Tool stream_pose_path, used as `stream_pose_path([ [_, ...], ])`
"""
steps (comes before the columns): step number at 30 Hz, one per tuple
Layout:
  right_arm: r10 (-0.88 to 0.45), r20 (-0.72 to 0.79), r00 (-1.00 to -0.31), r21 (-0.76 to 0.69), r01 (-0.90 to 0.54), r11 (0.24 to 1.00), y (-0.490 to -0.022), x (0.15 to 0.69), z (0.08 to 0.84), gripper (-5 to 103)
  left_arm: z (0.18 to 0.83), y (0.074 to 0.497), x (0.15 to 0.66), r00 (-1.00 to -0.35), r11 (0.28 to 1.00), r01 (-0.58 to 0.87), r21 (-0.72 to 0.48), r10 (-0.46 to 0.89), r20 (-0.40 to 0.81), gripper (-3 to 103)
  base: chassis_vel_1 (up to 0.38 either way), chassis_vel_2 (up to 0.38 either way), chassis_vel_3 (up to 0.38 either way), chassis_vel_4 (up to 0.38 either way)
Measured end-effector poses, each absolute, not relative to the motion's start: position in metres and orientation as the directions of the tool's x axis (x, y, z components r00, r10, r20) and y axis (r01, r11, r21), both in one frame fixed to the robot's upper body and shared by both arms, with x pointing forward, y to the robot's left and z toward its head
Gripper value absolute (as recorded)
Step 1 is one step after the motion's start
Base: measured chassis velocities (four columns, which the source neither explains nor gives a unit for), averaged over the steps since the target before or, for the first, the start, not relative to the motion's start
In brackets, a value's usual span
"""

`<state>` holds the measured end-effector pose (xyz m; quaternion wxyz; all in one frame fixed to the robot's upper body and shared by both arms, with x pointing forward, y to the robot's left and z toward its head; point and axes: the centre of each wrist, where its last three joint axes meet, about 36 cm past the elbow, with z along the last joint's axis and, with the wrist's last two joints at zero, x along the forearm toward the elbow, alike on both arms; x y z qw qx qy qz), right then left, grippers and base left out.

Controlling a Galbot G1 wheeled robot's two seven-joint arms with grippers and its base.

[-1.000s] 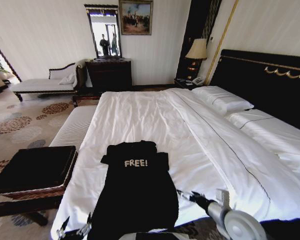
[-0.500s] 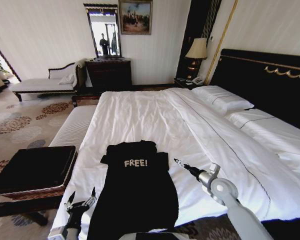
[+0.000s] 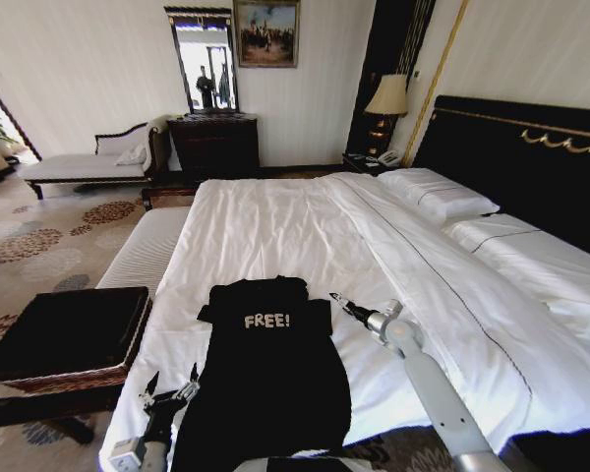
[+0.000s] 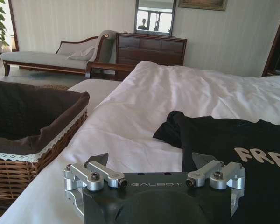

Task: Fold the clothes on the bed and place them into the basket.

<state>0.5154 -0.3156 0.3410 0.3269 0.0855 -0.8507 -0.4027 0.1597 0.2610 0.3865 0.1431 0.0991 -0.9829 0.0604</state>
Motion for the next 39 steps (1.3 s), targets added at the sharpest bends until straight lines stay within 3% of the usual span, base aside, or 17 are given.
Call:
stream_pose_path([
  [8,-0.408,0.490,-0.770,0.744,0.126,0.656,-0.307,0.523,0.334,101,0.392,0.271,0.158,-0.935,0.966,-0.242,-0.094,-0.207,0.287,100,0.000,0.000,0.000,0.000],
  [10,-0.404,0.496,-0.769,0.743,0.135,0.656,-0.310,0.519,0.331,94,0.393,0.273,0.158,-0.936,0.964,-0.247,-0.097,-0.211,0.283,100,0.000,0.000,0.000,0.000],
  [12,-0.403,0.497,-0.768,0.742,0.135,0.656,-0.310,0.518,0.330,94,0.393,0.273,0.158,-0.936,0.964,-0.247,-0.097,-0.212,0.283,100,0.000,0.000,0.000,0.000],
  [13,-0.403,0.501,-0.766,0.740,0.138,0.658,-0.311,0.515,0.328,83,0.393,0.273,0.159,-0.935,0.964,-0.248,-0.098,-0.212,0.283,100,0.000,0.000,0.000,0.000],
  [17,-0.403,0.507,-0.762,0.736,0.140,0.662,-0.310,0.512,0.324,72,0.395,0.273,0.159,-0.936,0.964,-0.247,-0.099,-0.211,0.281,100,0.000,0.000,0.000,0.000],
  [19,-0.408,0.510,-0.757,0.734,0.137,0.665,-0.308,0.510,0.323,61,0.396,0.273,0.160,-0.937,0.964,-0.246,-0.101,-0.210,0.279,100,0.000,0.000,0.000,0.000],
  [21,-0.411,0.511,-0.754,0.734,0.135,0.666,-0.307,0.510,0.323,61,0.396,0.273,0.160,-0.938,0.964,-0.246,-0.102,-0.210,0.278,100,0.000,0.000,0.000,0.000],
  [25,-0.423,0.514,-0.746,0.735,0.128,0.666,-0.303,0.508,0.323,38,0.397,0.276,0.160,-0.936,0.961,-0.255,-0.103,-0.219,0.276,100,0.000,0.000,0.000,0.000],
  [30,-0.428,0.515,-0.743,0.736,0.126,0.665,-0.301,0.506,0.322,28,0.398,0.278,0.160,-0.934,0.959,-0.263,-0.104,-0.226,0.276,100,0.000,0.000,0.000,0.000],
  [31,-0.429,0.515,-0.742,0.736,0.126,0.665,-0.300,0.506,0.322,17,0.398,0.279,0.160,-0.934,0.959,-0.264,-0.105,-0.227,0.276,100,0.000,0.000,0.000,0.000],
  [33,-0.429,0.515,-0.742,0.736,0.126,0.666,-0.300,0.506,0.322,17,0.398,0.279,0.160,-0.934,0.958,-0.266,-0.106,-0.228,0.276,100,0.000,0.000,0.000,0.000],
  [36,-0.429,0.513,-0.743,0.735,0.123,0.667,-0.300,0.506,0.324,3,0.398,0.280,0.161,-0.933,0.956,-0.270,-0.113,-0.231,0.277,100,0.000,0.000,0.000,0.000],
  [39,-0.427,0.511,-0.746,0.734,0.120,0.669,-0.301,0.506,0.326,1,0.398,0.280,0.161,-0.932,0.954,-0.274,-0.118,-0.233,0.279,100,0.000,0.000,0.000,0.000],
])
